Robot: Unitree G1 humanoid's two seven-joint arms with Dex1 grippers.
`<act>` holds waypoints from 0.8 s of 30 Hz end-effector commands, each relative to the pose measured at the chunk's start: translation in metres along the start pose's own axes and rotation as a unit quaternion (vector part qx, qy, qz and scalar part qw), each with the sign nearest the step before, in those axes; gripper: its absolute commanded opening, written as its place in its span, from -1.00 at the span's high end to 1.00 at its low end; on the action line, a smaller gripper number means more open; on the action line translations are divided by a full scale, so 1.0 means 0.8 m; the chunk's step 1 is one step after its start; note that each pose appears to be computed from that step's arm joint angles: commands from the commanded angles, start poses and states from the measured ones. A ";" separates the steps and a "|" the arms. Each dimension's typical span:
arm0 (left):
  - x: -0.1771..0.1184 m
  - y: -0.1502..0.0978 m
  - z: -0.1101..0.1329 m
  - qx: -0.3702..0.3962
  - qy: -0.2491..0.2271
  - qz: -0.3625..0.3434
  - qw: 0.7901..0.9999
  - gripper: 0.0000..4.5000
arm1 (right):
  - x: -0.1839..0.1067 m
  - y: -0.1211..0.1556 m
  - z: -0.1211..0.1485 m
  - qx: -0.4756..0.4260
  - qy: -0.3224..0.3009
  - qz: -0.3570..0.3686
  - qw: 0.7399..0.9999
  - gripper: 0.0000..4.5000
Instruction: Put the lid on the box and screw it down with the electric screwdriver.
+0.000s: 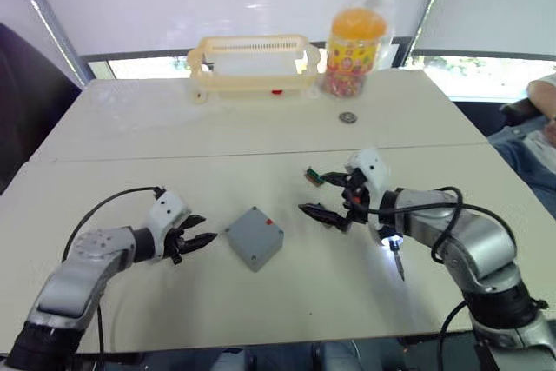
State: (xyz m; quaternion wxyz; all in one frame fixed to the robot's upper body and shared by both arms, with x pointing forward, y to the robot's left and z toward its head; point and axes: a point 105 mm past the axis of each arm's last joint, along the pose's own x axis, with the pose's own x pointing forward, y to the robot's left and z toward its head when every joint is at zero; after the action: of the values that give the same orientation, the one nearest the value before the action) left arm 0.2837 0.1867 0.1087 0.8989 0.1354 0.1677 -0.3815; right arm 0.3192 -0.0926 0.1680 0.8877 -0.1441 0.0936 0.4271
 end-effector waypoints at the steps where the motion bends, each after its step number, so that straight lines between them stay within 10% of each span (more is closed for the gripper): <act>1: -0.009 -0.019 0.019 -0.003 -0.026 0.003 1.000 -0.10 | 0.023 0.003 0.001 -0.037 -0.008 -0.001 0.999 -0.99; 24: 0.036 -0.020 0.025 0.035 -0.025 0.005 0.999 -0.10 | 0.042 0.055 -0.023 -0.067 0.005 0.052 0.996 -0.99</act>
State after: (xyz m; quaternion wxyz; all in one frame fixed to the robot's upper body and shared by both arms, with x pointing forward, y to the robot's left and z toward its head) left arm 0.2939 0.1586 0.1044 0.9031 0.1514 0.1553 -0.3705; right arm 0.3105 -0.0577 0.1173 0.8532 -0.2047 0.1101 0.4669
